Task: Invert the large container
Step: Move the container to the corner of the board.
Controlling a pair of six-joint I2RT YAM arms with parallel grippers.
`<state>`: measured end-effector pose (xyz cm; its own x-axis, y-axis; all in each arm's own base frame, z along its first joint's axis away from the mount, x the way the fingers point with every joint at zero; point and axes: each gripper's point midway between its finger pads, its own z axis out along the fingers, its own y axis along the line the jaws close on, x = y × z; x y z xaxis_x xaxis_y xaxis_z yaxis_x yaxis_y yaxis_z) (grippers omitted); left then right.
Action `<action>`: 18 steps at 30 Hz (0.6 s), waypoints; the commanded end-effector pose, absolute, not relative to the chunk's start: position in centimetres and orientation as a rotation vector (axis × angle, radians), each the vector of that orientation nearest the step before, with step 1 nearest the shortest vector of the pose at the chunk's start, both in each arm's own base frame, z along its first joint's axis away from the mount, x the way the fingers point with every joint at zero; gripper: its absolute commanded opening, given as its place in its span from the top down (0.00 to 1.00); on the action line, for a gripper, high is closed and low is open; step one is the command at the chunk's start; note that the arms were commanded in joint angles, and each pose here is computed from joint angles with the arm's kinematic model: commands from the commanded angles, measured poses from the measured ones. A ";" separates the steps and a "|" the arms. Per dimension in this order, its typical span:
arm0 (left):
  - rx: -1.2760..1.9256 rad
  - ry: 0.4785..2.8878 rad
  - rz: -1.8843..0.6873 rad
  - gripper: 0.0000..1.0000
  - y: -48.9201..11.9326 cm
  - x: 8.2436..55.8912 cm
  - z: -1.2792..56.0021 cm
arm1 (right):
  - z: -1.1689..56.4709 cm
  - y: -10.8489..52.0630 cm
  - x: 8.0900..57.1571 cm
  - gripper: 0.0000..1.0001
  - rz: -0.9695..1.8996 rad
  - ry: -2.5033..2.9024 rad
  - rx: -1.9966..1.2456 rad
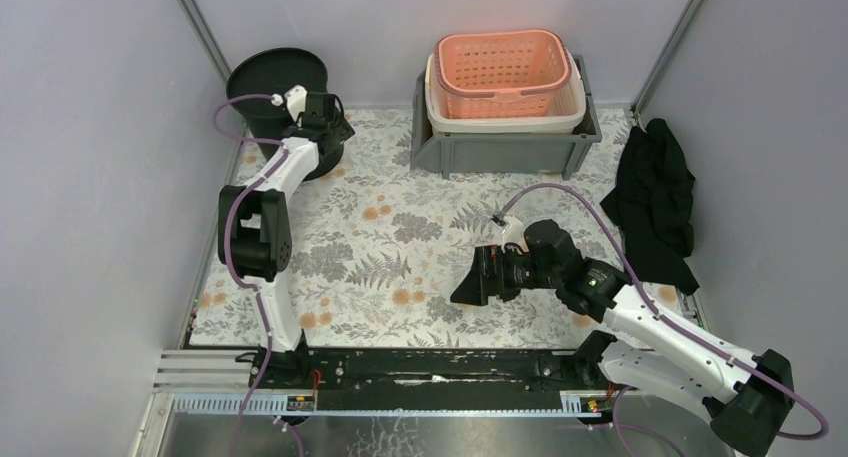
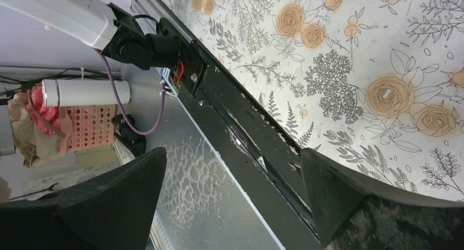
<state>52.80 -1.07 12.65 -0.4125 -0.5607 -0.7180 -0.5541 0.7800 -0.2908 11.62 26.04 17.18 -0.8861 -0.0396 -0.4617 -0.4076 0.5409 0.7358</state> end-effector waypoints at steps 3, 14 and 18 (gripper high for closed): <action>-0.974 2.098 0.134 0.00 2.4 51.4 10.2 | 16.9 25.6 9.8 0.01 1.335 2.392 -0.464; -0.915 2.028 -0.145 0.00 -2.1 48.2 16.8 | 15.8 25.1 9.1 0.01 1.320 2.433 -0.503; -0.822 2.066 -0.266 0.00 -6.3 45.8 17.9 | 15.0 24.4 8.9 0.01 1.265 2.474 -0.522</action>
<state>46.88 -1.93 15.37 -0.3837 -0.6327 -0.6727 -0.5664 0.7366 -0.3697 9.51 24.86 15.23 -0.8952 -0.1288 -0.4266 -0.4236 0.5433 0.7248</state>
